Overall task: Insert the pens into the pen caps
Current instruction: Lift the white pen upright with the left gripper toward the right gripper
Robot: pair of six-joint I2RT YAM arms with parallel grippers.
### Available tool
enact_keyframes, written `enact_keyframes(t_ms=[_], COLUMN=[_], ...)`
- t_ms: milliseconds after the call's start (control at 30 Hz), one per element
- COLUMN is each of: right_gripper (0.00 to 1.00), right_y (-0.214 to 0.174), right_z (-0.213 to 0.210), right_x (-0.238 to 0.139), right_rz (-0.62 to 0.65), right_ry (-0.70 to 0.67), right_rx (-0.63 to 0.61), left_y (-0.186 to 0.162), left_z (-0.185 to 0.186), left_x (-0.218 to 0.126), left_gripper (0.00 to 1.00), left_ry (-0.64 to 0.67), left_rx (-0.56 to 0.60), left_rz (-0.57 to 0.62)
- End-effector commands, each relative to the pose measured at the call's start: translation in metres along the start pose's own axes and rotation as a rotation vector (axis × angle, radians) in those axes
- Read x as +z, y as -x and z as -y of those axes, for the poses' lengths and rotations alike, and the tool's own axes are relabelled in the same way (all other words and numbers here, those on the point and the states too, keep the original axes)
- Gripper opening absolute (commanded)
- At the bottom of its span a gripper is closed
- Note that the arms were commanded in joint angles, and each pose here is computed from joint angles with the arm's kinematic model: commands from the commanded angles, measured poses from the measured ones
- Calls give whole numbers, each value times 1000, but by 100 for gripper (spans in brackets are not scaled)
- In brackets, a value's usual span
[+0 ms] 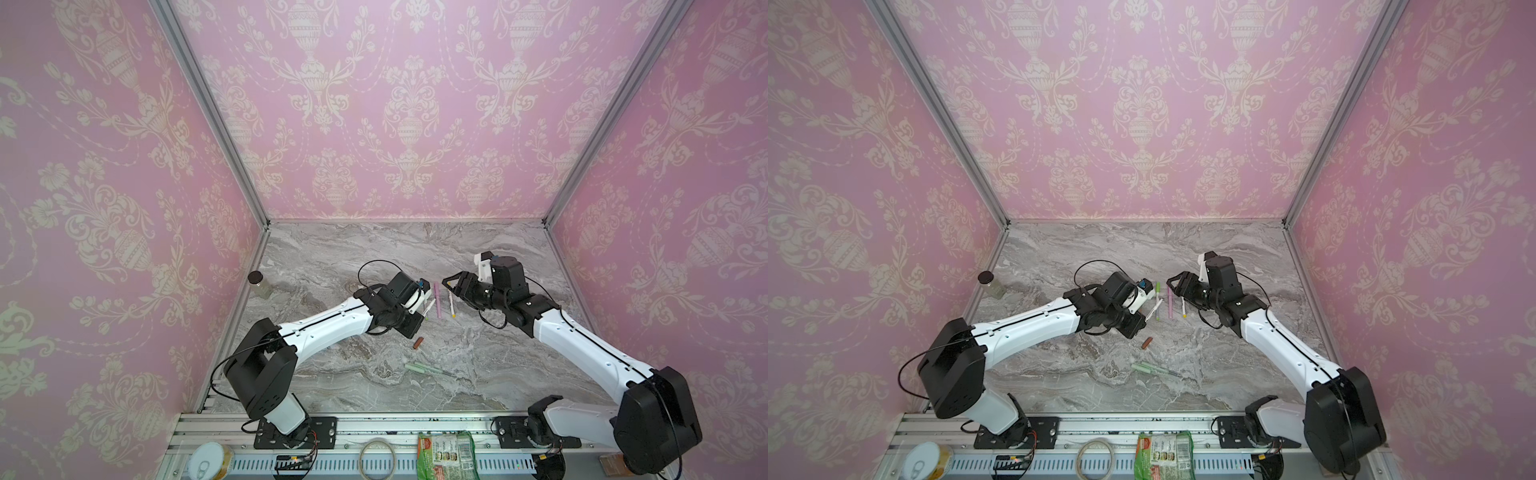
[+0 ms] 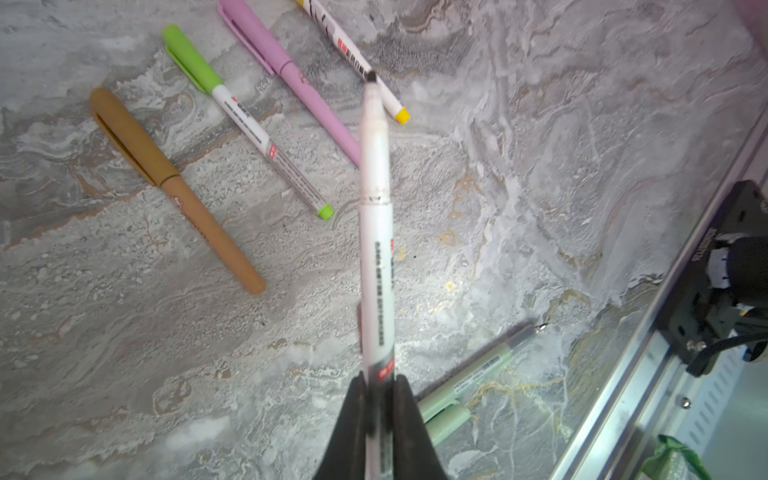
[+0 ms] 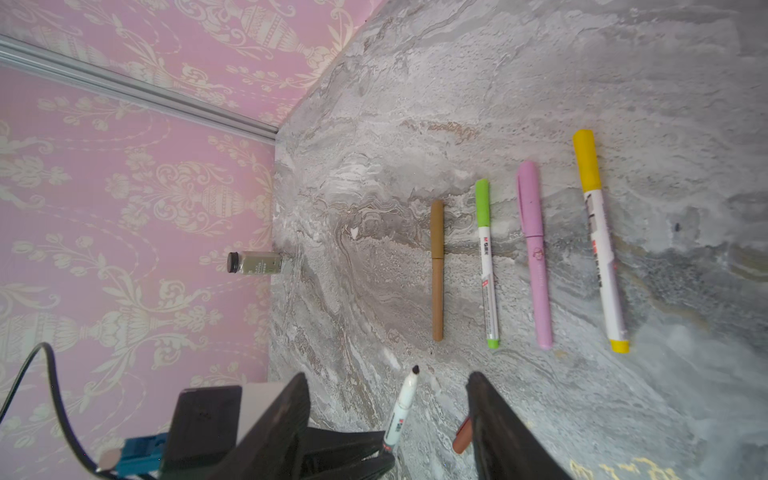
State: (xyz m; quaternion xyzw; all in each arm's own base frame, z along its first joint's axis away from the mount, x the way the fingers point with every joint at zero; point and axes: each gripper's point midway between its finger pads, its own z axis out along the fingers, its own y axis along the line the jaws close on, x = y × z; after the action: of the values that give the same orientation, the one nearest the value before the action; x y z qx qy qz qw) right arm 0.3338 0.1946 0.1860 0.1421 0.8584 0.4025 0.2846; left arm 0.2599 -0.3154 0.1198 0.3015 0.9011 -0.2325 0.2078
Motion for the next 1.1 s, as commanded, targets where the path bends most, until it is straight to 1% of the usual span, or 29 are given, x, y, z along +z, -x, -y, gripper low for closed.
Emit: enact_keyframes(t_ms=[0,133,367,433,533,633,800,833,900,933,1000,1033,1067], right_gripper=[65,66,63,60,48,33,4,0,0,0,0,0,0], right_y=[-12,-23,-42,-45,-49,-52,-53,-53,-52,-52,-52,-52,-52], right_z=[-6,-4,-16,-17,-16,-18,-25,-27,-28,-29,-31,-33,-35], right_x=[9,17,35,41,48,52,52,52,52,51,51,51,50], right_rz=[-48,-74,-139,-151,-162,-165,-164,-162,-159,-156,-154,-152,-151], right_ry=[63,59,88,83,83,87,91,93,91,92,97,103,107], right_rx=[6,0,-28,-25,-6,3,-3,-5,-5,-5,-7,-9,-10], left_y=[31,40,41,41,42,43,41,41,39,39,37,36,35], left_z=[14,13,15,15,15,13,12,11,10,9,6,5,3], left_x=[-18,-21,-17,-17,-17,-17,-15,-15,-15,-15,-15,-16,-15], left_gripper=[0,0,0,0,0,0,0,0,0,3,19,23,26], left_ry=[-95,-123,-143,-145,-142,-135,-135,-134,-132,-128,-117,-113,-109], left_rx=[-102,-155,-178,-180,-183,-186,-192,-194,-196,-197,-202,-205,-208], left_rz=[121,180,174,174,180,185,185,184,182,182,183,184,184])
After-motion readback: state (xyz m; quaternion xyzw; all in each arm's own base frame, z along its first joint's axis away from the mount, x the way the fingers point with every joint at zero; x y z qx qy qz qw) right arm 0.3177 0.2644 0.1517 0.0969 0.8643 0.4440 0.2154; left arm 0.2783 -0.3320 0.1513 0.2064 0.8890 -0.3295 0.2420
